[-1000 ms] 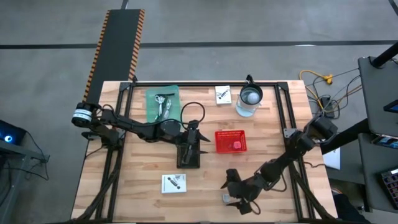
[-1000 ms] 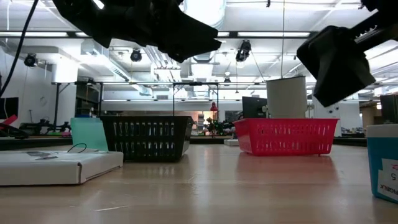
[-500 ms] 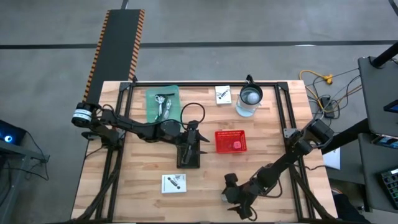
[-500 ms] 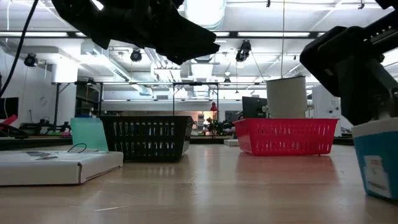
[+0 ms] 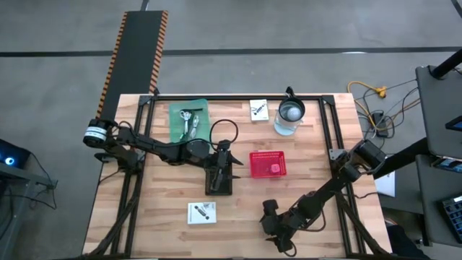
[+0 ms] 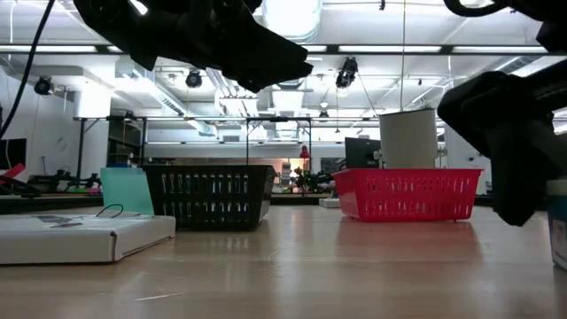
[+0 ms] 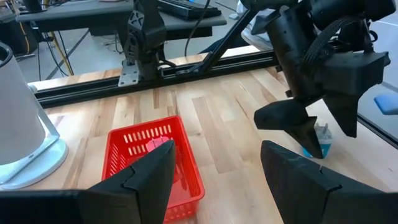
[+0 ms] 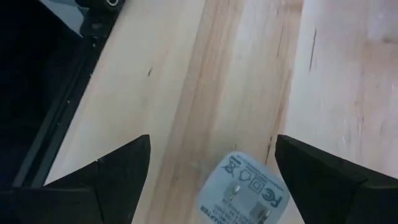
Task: Pick and place items into bin
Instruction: Put the violet charger adapter into the red bin
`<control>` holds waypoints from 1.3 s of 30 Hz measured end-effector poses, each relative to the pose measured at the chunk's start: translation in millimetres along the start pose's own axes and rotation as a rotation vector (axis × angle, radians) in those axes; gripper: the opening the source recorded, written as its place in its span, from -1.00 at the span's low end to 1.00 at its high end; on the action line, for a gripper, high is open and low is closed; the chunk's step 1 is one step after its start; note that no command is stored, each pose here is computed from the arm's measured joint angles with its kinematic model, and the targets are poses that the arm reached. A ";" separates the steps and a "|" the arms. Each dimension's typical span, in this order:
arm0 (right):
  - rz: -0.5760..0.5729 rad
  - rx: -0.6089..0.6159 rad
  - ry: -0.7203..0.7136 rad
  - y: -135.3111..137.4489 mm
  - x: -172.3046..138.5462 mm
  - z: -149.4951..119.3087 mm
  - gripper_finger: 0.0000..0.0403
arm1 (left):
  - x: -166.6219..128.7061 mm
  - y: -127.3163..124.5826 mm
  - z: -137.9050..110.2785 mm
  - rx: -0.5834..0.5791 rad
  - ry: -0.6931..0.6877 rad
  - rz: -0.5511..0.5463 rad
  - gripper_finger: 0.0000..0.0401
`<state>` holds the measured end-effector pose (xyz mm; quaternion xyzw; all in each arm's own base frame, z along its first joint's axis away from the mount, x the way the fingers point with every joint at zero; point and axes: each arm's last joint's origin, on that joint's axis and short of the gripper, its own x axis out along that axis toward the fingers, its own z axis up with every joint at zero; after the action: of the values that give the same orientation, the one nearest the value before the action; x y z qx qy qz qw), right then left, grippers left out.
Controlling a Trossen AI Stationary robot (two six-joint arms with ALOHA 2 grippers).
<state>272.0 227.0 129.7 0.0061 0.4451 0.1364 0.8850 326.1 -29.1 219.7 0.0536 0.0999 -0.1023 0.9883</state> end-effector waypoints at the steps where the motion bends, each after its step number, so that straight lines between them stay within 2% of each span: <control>1: -0.001 0.005 0.002 -0.1 0.0 -0.2 0.62 | 0.0 0.0 0.0 0.000 0.000 0.000 0.10; 14: -0.039 0.003 0.072 -3.7 -0.4 -7.1 0.62 | 0.0 -0.1 -0.5 0.000 0.002 0.000 0.10; 35: -0.083 0.001 0.049 -4.8 -0.6 -6.4 0.62 | -0.2 -0.2 -1.2 -0.001 0.005 -0.001 0.10; 39: -0.083 0.002 0.048 -4.9 -0.7 -6.3 0.52 | -0.2 -0.2 -1.4 -0.001 0.006 -0.001 0.10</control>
<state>267.8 221.5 125.8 -0.0150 0.4664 0.0994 0.8788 325.6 -29.1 218.4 0.0536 0.1028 -0.1026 0.9879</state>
